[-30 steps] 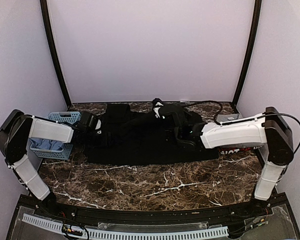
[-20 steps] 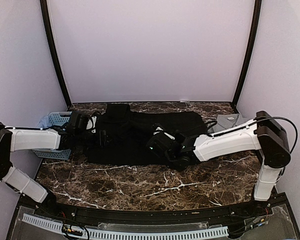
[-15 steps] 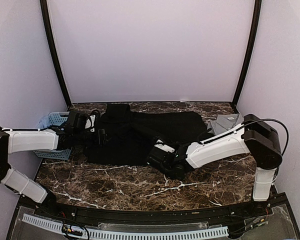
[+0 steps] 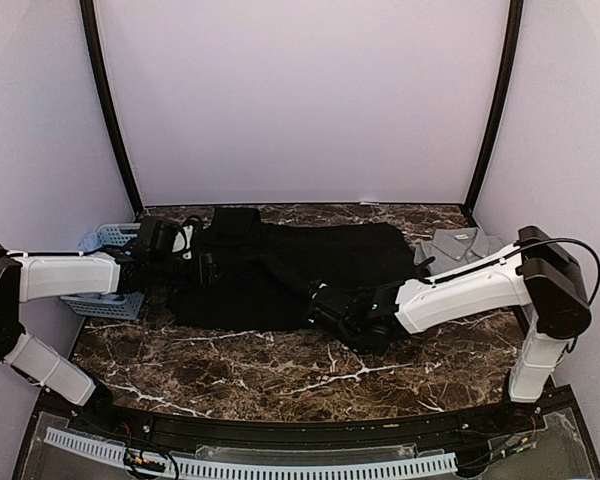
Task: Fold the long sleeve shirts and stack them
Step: Place the sleeve of the 1/3-folded shirt, then adjust the sleeve of the 1/3-folded shirt.
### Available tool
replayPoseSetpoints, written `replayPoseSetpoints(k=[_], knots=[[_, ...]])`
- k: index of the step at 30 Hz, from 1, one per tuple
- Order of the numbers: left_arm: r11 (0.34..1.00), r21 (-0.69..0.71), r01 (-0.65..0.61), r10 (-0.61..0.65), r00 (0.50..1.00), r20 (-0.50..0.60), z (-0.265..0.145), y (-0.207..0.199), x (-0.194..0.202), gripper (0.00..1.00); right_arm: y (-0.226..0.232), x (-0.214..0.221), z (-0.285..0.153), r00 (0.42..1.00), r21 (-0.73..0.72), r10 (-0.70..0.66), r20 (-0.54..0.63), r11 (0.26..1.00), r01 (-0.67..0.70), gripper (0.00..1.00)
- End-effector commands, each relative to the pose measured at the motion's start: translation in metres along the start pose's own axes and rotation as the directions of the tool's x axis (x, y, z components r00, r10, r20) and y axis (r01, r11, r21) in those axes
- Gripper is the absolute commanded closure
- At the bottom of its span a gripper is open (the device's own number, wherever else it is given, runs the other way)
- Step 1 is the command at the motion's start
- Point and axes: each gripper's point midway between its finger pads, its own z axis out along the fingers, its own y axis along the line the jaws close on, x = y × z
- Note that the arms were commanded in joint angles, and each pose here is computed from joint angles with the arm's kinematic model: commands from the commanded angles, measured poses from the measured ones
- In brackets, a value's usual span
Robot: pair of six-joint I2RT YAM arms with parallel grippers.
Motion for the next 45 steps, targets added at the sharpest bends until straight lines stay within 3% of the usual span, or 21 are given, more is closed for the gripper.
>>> replayPoseSetpoints(k=[1,6,13,19,27,32,37,43,45], knots=[[0.999,-0.022,-0.027,0.028,0.999,0.021,-0.004,0.000,-0.014,0.31,0.023,-0.018,-0.015,0.992,-0.264,0.113,0.051,0.960,-0.095,0.28],[0.999,-0.020,-0.026,0.027,0.999,0.025,-0.005,-0.002,-0.017,0.31,0.018,-0.050,-0.030,0.954,-0.479,0.289,0.074,0.850,-0.221,0.16],[1.000,-0.014,-0.025,0.025,0.999,0.036,-0.007,-0.005,-0.023,0.30,0.001,-0.113,-0.022,0.857,-0.650,0.514,0.023,0.660,-0.378,0.18],[0.999,-0.039,-0.017,0.019,0.999,0.041,-0.012,-0.001,-0.024,0.29,0.013,-0.164,-0.009,0.797,-0.768,0.601,-0.060,0.482,-0.422,0.21],[0.999,-0.040,-0.011,0.012,0.999,0.044,-0.015,-0.001,-0.025,0.28,0.041,-0.184,0.020,0.783,-0.825,0.597,-0.173,0.346,-0.446,0.28],[0.999,-0.049,-0.013,0.015,0.999,0.047,-0.017,0.001,-0.023,0.28,0.050,-0.184,0.027,0.792,-0.842,0.580,-0.188,0.321,-0.435,0.37],[0.999,-0.045,-0.008,0.009,0.999,0.041,-0.016,0.002,-0.020,0.28,0.047,-0.191,0.031,0.808,-0.849,0.569,-0.154,0.342,-0.402,0.61],[0.997,-0.077,0.009,-0.005,0.999,0.051,-0.019,0.009,-0.018,0.23,0.029,-0.204,0.046,0.845,-0.798,0.530,-0.074,0.476,-0.369,0.98],[0.996,-0.090,0.013,-0.007,0.998,0.060,-0.020,0.011,-0.019,0.17,0.017,-0.210,0.049,0.856,-0.763,0.515,-0.040,0.537,-0.359,1.00]])
